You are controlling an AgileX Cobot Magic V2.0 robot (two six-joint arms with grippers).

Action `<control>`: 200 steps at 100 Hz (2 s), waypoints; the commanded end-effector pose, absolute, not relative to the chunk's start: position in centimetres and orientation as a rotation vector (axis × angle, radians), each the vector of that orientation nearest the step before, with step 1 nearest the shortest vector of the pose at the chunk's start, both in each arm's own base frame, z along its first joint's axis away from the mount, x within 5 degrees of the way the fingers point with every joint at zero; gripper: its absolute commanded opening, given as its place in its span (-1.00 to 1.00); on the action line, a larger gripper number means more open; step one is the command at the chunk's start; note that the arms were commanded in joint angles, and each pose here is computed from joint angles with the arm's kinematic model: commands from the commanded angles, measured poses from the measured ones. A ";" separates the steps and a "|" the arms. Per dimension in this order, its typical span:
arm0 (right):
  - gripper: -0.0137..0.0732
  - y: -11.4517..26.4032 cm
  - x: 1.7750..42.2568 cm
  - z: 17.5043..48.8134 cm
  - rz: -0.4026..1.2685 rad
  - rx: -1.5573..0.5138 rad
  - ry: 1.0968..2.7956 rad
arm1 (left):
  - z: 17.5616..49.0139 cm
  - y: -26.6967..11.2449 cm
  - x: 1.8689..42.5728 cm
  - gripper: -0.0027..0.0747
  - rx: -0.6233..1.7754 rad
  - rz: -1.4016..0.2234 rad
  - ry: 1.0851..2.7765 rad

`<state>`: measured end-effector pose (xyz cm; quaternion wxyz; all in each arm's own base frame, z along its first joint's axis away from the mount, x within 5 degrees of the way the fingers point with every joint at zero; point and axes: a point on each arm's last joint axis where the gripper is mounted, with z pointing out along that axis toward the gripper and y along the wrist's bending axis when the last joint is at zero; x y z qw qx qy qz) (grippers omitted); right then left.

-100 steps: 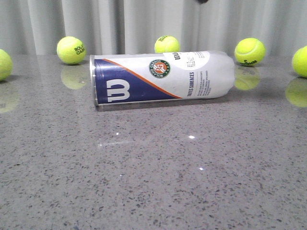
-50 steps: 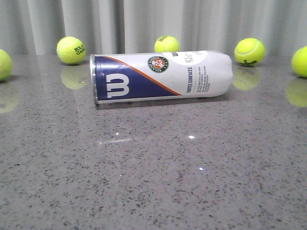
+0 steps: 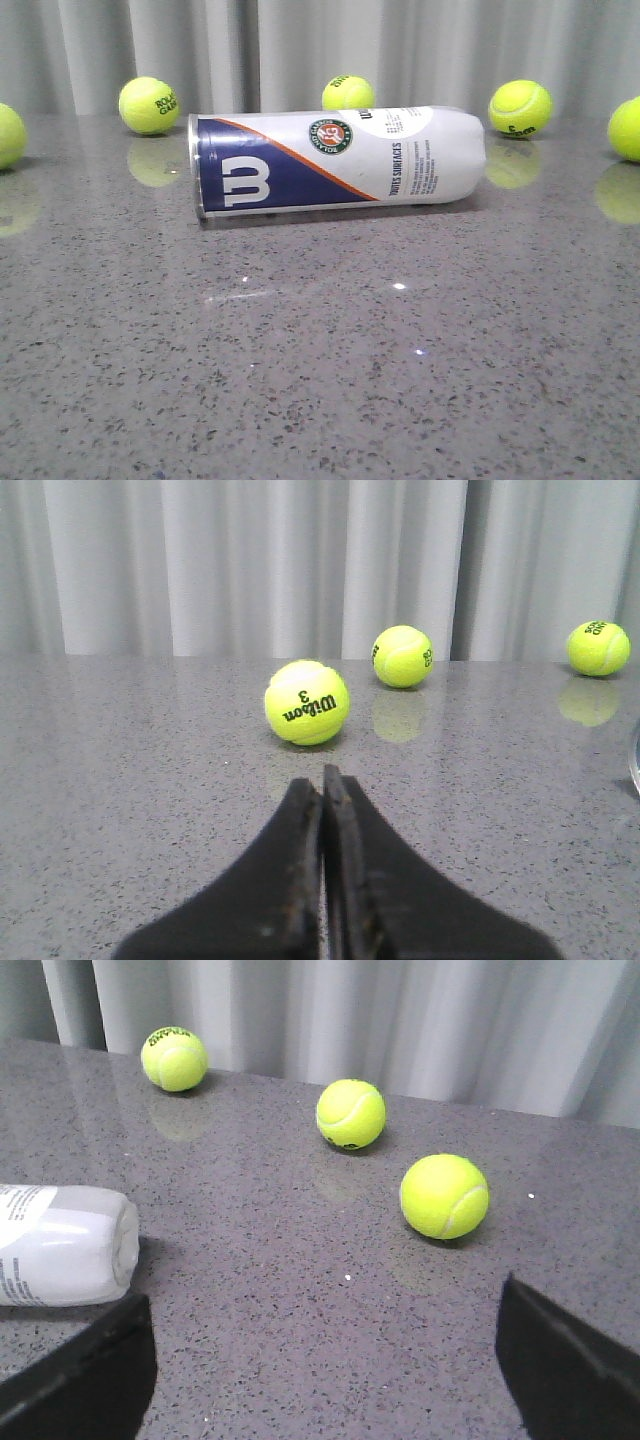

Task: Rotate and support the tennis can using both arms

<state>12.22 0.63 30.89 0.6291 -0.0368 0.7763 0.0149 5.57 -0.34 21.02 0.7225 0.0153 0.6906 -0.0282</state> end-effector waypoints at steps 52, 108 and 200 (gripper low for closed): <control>-0.84 0.1 11.4 31.0 0.031 0.018 1.621 | 20.3 -0.3 5.4 -0.99 0.026 -0.067 1.459; -0.84 0.1 11.4 31.0 0.033 0.017 1.626 | 28.1 -0.4 4.3 -0.99 -0.040 -0.171 1.467; -0.84 0.1 11.4 31.0 0.033 0.017 1.626 | 35.8 -2.1 13.8 -0.79 -0.028 -0.285 2.082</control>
